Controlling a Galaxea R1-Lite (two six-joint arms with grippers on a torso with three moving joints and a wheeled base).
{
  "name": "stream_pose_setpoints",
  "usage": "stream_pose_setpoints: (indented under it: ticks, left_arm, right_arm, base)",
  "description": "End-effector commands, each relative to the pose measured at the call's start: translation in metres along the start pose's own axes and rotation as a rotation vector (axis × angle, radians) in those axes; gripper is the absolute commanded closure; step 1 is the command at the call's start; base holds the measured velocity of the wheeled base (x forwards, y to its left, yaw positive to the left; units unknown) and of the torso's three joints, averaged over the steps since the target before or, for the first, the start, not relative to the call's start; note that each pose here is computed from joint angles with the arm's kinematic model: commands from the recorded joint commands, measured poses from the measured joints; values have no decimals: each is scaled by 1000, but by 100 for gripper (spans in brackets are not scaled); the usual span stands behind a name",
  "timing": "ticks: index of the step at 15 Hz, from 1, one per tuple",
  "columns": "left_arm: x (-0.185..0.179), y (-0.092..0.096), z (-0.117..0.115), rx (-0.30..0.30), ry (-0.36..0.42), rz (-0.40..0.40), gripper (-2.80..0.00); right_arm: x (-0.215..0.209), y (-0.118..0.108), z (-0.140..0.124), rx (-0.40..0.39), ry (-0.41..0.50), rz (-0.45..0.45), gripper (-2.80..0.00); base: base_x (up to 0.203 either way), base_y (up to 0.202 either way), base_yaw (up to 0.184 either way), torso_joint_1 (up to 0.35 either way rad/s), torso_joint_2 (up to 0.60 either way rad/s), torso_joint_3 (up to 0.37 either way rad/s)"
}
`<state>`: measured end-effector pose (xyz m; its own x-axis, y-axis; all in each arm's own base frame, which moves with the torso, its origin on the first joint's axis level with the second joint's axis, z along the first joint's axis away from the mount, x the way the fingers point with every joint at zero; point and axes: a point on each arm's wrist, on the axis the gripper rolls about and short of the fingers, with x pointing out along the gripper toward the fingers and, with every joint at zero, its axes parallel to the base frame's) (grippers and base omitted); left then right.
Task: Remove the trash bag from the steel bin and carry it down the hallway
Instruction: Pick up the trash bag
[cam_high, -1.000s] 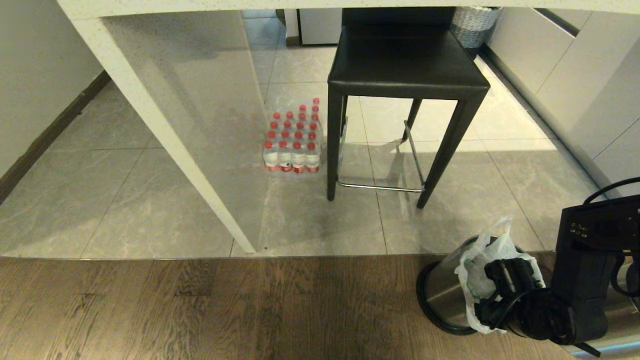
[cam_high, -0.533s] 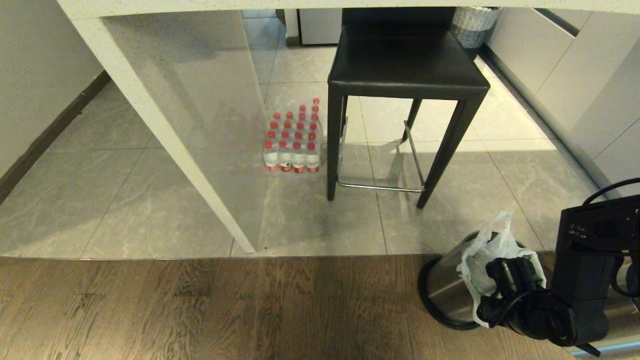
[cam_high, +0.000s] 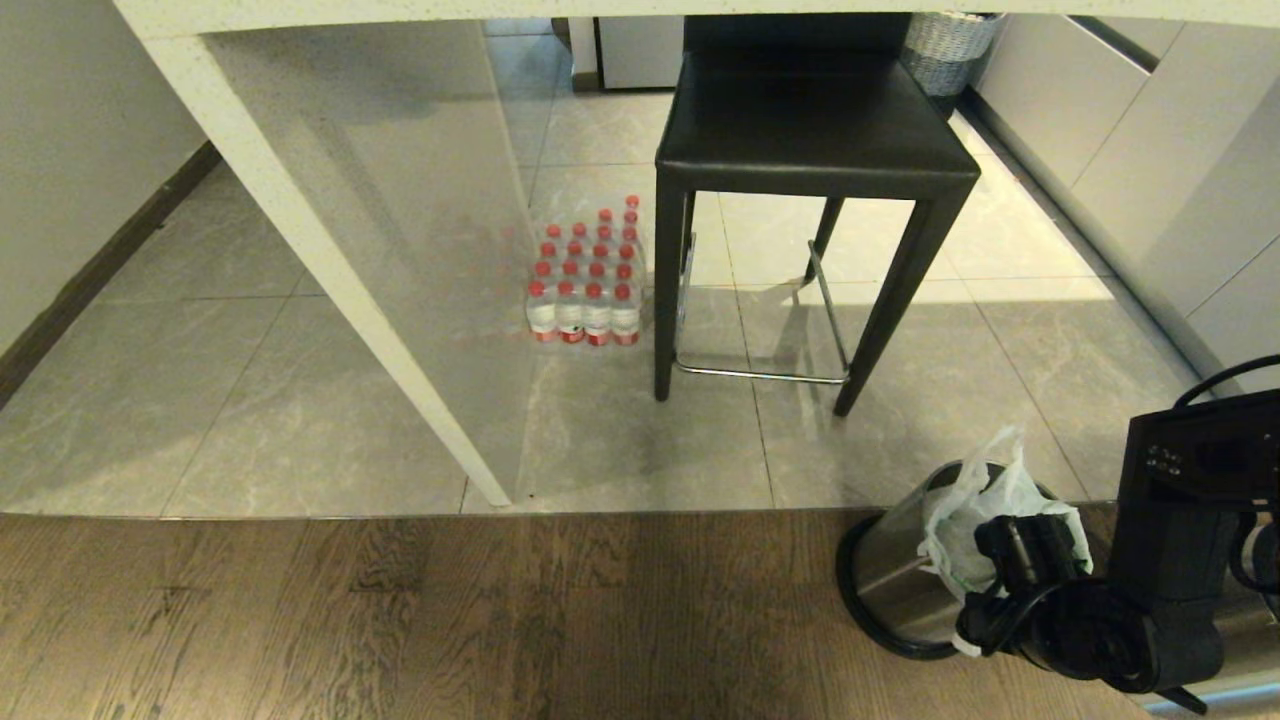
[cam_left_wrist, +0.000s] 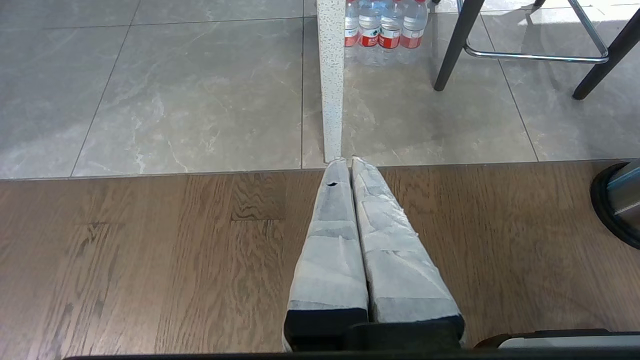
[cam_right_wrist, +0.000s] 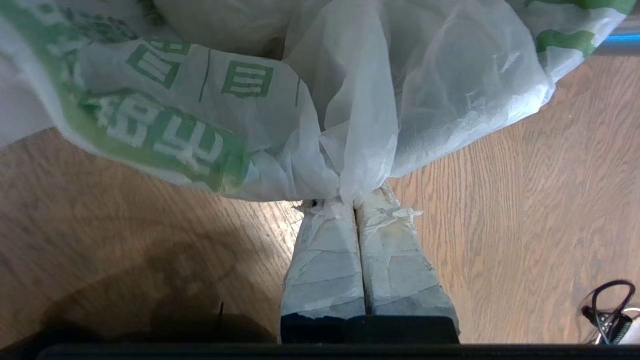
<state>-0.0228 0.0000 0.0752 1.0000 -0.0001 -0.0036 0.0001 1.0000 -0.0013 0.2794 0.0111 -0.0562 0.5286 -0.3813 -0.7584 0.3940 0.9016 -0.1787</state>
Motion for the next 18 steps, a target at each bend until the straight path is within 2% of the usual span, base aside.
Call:
stream_pose_setpoints:
  ticks: [1,6,11,12,15,18]
  left_arm:
    - [0,0,0,0,-1,0,0]
    - [0,0,0,0,-1,0,0]
    - [0,0,0,0,-1,0,0]
    - [0,0,0,0,-1,0,0]
    - [0,0,0,0,-1,0,0]
    - [0,0,0,0,-1,0,0]
  right_arm:
    - [-20,-3,17,24,-55,21,0]
    - [-67,-15,36,32,-77,39,0]
    - [-85,-21,46,42,-117,55,0]
    - [-86,-22,44,37,-110,57,0]
    - [-71,-19,23,-13,12,30,0]
    - [-65,-16,24,-8,24,30,0]
  base:
    - [0,0,0,0,0,0]
    - [0,0,0,0,0,0]
    - [0,0,0,0,0,0]
    - [0,0,0,0,0,0]
    - [0,0,0,0,0,0]
    - [0,0,0,0,0,0]
